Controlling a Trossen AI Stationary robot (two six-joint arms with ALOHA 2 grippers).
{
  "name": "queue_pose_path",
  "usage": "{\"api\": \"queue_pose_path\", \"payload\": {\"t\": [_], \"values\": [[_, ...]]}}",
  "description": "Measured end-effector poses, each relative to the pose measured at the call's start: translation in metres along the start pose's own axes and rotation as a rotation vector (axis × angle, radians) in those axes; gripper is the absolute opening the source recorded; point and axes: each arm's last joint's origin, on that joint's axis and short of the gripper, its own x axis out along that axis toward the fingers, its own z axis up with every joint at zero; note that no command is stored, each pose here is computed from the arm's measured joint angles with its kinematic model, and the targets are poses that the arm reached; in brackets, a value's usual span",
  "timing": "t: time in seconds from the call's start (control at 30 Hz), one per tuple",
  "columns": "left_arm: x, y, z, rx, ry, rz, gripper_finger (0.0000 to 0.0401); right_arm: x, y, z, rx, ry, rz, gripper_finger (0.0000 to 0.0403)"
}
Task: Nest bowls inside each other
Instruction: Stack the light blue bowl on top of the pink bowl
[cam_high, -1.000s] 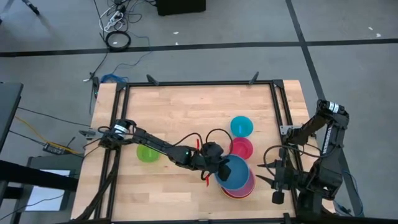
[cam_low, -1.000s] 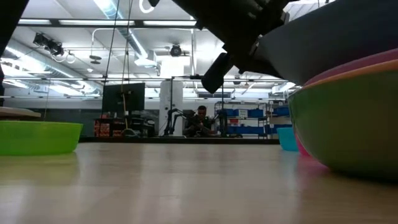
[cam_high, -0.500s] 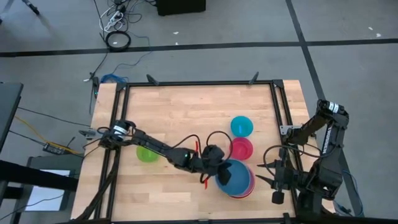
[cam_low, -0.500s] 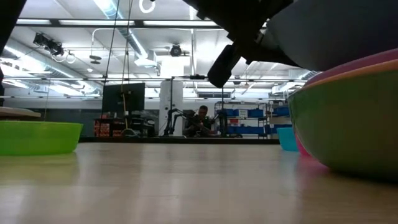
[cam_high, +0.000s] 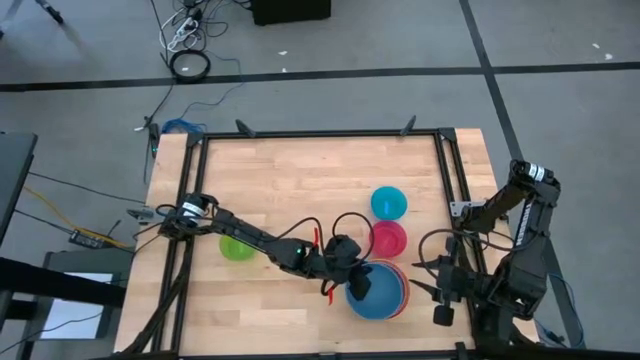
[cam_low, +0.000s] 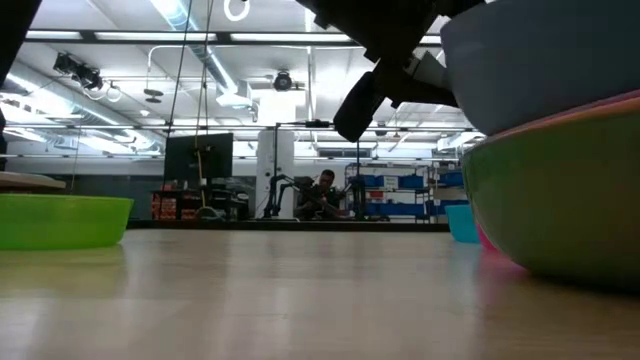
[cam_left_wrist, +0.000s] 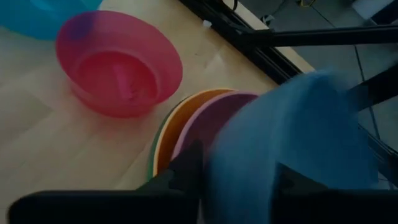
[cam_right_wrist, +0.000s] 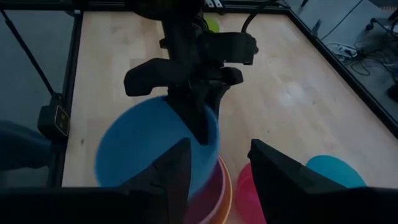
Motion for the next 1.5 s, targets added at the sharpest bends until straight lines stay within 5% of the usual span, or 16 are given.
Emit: {"api": "queue_pose_path", "payload": {"t": [0.33, 0.5, 0.87, 1.17, 1.5], "values": [[0.000, -0.005, 0.004, -0.013, -0.035, -0.050, 0.0179, 0.001, 0.000, 0.000, 0.001, 0.004, -0.001, 0.0151], [-0.009, -0.015, 0.017, -0.003, -0.065, -0.131, 0.0183, 0.001, 0.000, 0.000, 0.002, 0.004, -0.001, 0.0151], [-0.033, -0.039, 0.047, 0.115, -0.003, -0.067, 0.0182, 0.027, 0.006, 0.004, 0.074, -0.048, -0.075, 0.0151], [-0.118, -0.053, 0.095, 0.262, 0.005, 0.220, 0.0182, 0.068, 0.012, -0.033, 0.169, -0.152, -0.184, 0.0150], [-0.209, -0.074, 0.125, 0.332, -0.262, 0.266, 0.0182, 0.114, 0.007, -0.070, 0.298, -0.152, -0.182, 0.0139]]}}
